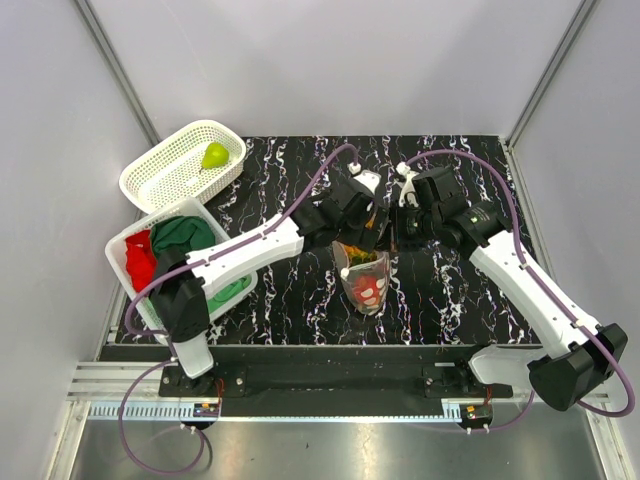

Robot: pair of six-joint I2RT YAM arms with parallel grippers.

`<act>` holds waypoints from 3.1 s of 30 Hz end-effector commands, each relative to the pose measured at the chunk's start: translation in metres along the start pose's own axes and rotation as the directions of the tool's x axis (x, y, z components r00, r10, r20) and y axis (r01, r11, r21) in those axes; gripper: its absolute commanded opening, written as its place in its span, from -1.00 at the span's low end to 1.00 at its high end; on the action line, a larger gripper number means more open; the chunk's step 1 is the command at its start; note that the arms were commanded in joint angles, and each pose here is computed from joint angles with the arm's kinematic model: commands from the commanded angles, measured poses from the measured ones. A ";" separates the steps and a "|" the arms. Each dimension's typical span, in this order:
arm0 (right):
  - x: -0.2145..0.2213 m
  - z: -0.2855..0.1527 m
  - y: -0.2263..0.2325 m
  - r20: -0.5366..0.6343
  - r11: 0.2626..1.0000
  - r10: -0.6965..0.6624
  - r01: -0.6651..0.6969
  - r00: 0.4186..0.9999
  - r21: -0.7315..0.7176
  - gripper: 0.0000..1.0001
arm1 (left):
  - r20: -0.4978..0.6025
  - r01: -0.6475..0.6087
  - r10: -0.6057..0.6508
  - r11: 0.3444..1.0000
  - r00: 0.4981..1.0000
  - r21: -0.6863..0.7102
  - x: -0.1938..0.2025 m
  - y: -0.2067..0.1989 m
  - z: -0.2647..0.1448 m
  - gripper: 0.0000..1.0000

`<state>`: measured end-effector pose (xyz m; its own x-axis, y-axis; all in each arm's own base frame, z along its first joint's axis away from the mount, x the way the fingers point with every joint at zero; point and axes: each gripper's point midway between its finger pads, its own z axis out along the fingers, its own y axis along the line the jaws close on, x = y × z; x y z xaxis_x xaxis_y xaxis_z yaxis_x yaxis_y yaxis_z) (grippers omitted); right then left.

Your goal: Open the zip-top bag and remove the fake food

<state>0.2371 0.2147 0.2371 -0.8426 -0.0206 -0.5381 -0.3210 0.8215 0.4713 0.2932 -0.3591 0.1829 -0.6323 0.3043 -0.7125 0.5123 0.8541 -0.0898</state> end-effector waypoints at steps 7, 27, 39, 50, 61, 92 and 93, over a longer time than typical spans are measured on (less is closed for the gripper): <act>-0.010 -0.010 0.014 0.038 0.998 -0.031 0.033 0.999 -0.052 -1.00 | -0.039 0.147 -0.148 0.989 0.988 -0.017 -0.010 -0.008 0.024 0.94; 0.009 -0.007 -0.027 0.038 0.991 0.022 -0.027 0.999 0.135 -1.00 | -0.158 0.188 -0.179 0.981 0.971 0.049 0.021 -0.019 0.078 0.35; 0.004 -0.010 -0.037 0.091 0.983 0.024 -0.040 0.996 0.181 -1.00 | -0.018 0.124 -0.122 0.981 0.992 0.147 -0.031 -0.016 0.018 -1.00; -0.014 -0.013 -0.025 0.134 0.985 0.068 -0.088 0.989 0.149 -1.00 | 0.222 0.064 -0.119 0.968 0.968 0.241 -0.068 -0.016 -0.057 -1.00; -0.021 -0.008 -0.020 0.142 0.990 0.048 -0.065 0.989 0.121 -1.00 | 0.353 0.035 -0.142 0.955 0.925 0.293 -0.077 -0.014 -0.096 -1.00; -0.012 -0.007 -0.016 0.105 0.996 0.014 -0.022 0.994 0.081 -1.00 | -0.366 0.074 0.024 0.965 0.930 0.250 0.044 -0.034 -0.047 -0.39; -0.010 -0.006 -0.016 0.098 0.996 0.016 -0.024 0.995 0.082 -1.00 | -0.360 0.066 0.029 0.967 0.933 0.246 0.041 -0.034 -0.050 -0.38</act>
<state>0.2471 0.1961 0.2294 -0.8250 0.0571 -0.5623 -0.2239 0.8805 0.4179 0.2338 -0.3585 0.1773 -0.8011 0.4054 -0.4403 0.5579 0.7722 -0.3040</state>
